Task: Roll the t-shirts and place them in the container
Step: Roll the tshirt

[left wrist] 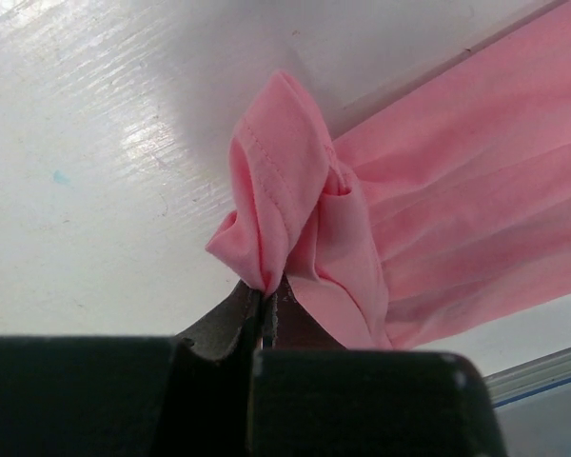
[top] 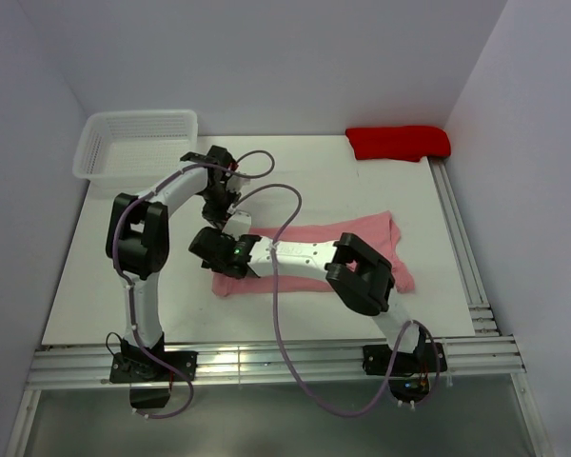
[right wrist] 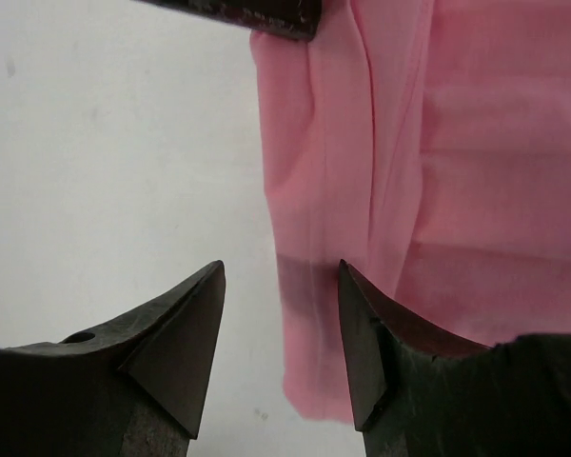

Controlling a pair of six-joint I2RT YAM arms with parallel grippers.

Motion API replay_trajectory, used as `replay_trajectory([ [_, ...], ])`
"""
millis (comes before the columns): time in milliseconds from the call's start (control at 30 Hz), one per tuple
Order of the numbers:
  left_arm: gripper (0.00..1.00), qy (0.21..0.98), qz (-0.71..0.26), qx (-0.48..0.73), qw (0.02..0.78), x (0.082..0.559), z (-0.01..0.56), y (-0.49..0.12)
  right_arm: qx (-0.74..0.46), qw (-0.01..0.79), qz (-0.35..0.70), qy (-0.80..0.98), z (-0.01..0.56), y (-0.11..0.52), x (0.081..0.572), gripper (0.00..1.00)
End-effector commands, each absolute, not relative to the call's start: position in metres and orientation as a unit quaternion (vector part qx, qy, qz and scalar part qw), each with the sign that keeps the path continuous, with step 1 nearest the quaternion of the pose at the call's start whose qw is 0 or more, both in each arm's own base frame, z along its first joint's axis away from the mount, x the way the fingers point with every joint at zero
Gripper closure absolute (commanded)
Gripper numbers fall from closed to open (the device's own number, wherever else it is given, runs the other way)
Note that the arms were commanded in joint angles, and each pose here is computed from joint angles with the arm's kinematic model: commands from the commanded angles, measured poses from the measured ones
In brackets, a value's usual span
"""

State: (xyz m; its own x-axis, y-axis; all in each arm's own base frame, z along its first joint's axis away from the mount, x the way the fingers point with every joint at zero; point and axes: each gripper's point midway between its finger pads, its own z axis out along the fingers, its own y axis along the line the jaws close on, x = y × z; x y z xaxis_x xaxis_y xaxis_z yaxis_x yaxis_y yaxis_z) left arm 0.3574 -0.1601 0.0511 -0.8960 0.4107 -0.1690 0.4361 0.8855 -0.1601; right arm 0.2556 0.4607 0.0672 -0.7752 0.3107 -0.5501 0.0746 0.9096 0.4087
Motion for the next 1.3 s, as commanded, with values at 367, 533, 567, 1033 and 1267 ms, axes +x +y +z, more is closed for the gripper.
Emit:
replay_trajectory([
  [367,1.0,0.971,-0.084,0.216,0.066,0.363,0.056,-0.164,0.086,0.371,0.041,0.924,0.055,0.439,0.29,0.42],
  [533,1.0,0.971,-0.082,0.216,0.061,0.362,0.053,-0.164,0.078,0.374,0.038,0.923,0.051,0.439,0.291,0.41],
  [567,1.0,0.971,-0.082,0.216,0.061,0.362,0.054,-0.164,0.076,0.373,0.038,0.924,0.051,0.441,0.291,0.41],
  [1033,1.0,0.972,-0.075,0.217,0.058,0.363,0.052,-0.162,0.072,0.39,0.015,0.918,0.067,0.436,0.289,0.41],
  [1267,1.0,0.972,-0.075,0.215,0.056,0.363,0.052,-0.162,0.065,0.406,0.03,0.911,0.083,0.446,0.289,0.41],
])
